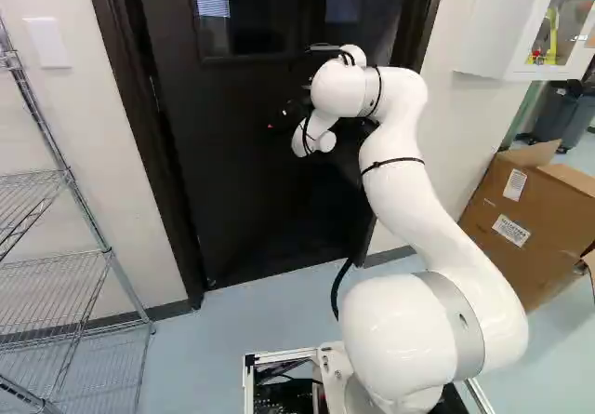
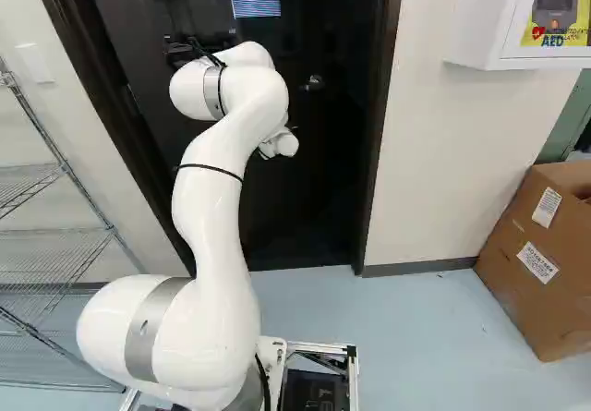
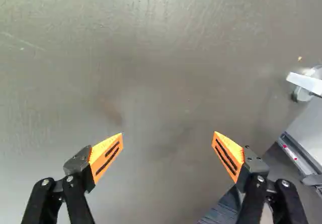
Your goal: Open the door and move inside
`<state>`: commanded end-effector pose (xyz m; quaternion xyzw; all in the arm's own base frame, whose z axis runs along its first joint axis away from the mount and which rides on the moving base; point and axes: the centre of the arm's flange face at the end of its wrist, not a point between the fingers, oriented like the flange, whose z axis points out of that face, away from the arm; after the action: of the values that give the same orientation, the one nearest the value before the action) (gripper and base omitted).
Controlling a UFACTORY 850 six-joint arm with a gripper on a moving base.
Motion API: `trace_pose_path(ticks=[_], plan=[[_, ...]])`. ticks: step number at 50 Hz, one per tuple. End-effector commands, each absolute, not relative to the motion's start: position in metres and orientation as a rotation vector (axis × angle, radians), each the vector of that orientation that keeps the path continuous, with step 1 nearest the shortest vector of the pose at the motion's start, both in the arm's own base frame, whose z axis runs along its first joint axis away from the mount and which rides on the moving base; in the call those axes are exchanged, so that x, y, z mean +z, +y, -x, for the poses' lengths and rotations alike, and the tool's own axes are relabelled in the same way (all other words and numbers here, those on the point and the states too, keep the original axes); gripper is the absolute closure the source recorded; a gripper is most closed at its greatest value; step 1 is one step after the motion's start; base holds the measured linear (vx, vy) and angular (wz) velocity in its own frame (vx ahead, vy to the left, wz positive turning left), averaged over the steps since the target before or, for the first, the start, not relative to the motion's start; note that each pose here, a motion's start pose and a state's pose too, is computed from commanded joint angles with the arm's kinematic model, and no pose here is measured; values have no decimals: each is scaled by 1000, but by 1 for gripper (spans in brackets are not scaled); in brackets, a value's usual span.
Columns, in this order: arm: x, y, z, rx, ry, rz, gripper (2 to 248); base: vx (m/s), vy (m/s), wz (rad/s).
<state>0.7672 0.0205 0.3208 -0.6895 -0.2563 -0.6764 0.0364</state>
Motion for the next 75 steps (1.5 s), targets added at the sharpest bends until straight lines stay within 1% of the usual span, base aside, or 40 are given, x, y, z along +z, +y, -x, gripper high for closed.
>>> trace_pose_path(ticks=[17, 31, 49, 75], plan=[[322, -8, -763, -2087, -752, 2154, 3, 0, 0, 0], [326, -31, -748, -2080, -719, 2195, 3, 0, 0, 0], [332, -55, -719, -2055, -677, 2252, 3, 0, 0, 0], [343, -72, -666, -2000, -629, 2323, 3, 0, 0, 0]])
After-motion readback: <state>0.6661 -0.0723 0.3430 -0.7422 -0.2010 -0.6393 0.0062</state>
